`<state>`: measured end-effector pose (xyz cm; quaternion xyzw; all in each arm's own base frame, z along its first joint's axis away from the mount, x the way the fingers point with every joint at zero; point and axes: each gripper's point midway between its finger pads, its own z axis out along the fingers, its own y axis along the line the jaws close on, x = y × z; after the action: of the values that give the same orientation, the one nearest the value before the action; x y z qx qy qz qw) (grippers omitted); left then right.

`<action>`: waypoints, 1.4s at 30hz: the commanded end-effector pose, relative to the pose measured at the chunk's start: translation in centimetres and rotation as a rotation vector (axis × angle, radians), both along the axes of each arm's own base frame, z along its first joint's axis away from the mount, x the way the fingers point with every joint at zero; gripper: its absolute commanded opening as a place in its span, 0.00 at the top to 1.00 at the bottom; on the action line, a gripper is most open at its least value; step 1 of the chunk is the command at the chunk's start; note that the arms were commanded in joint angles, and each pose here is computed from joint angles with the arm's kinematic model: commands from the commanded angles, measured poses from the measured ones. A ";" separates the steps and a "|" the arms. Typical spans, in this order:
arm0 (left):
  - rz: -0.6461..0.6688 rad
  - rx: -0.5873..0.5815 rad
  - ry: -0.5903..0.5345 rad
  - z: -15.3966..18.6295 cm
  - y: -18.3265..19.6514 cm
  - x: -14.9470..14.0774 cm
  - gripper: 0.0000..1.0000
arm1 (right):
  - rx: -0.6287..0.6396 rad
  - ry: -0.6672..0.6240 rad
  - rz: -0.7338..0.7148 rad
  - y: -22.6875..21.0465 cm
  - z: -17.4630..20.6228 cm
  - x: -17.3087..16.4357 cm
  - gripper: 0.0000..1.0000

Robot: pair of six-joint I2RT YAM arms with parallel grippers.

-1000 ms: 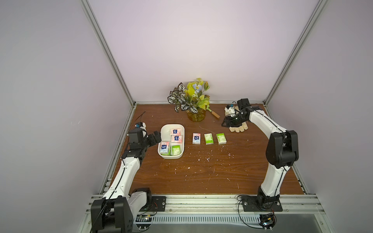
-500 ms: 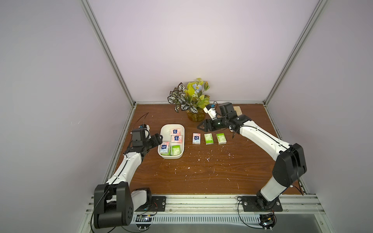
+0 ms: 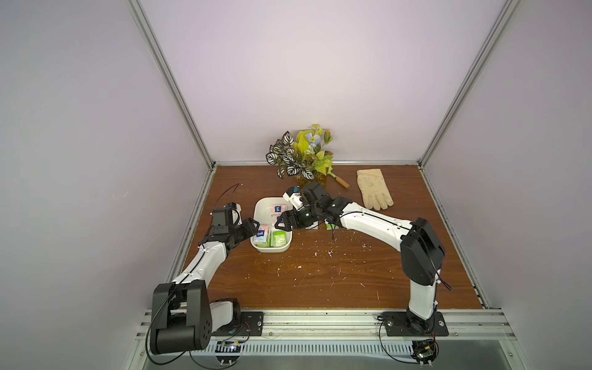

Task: Take the pocket tissues out of the storage box
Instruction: Pick up the pocket tissues from the storage box.

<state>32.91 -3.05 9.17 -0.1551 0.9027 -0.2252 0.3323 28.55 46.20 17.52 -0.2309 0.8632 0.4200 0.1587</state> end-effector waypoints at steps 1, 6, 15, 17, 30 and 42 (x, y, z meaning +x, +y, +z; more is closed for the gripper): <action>0.019 0.002 0.009 -0.6 0.5 0.0 0.52 | 0.014 -0.039 -0.022 2.0 1.9 0.4 0.17; 0.037 0.008 0.018 -1.1 0.8 0.0 0.61 | -0.030 -0.038 -0.038 3.9 0.1 1.1 0.25; 0.036 0.010 0.020 -1.3 0.8 0.0 0.75 | -0.114 -0.008 -0.029 6.4 -3.6 2.0 0.32; 0.034 0.009 0.020 -1.3 0.7 0.0 0.78 | -0.129 -0.001 -0.032 6.8 -4.3 2.1 0.32; 0.024 -0.001 0.029 -1.7 0.5 0.0 0.89 | -0.146 0.053 -0.031 7.9 -7.1 2.1 0.35; 0.015 -0.010 0.030 -1.8 0.3 0.1 0.95 | -0.110 0.105 -0.016 8.9 -8.2 1.6 0.40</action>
<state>33.31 -3.08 8.14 -0.1585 0.9023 -0.2283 0.3296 30.49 53.94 9.05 -0.2092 0.9017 0.3620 0.1099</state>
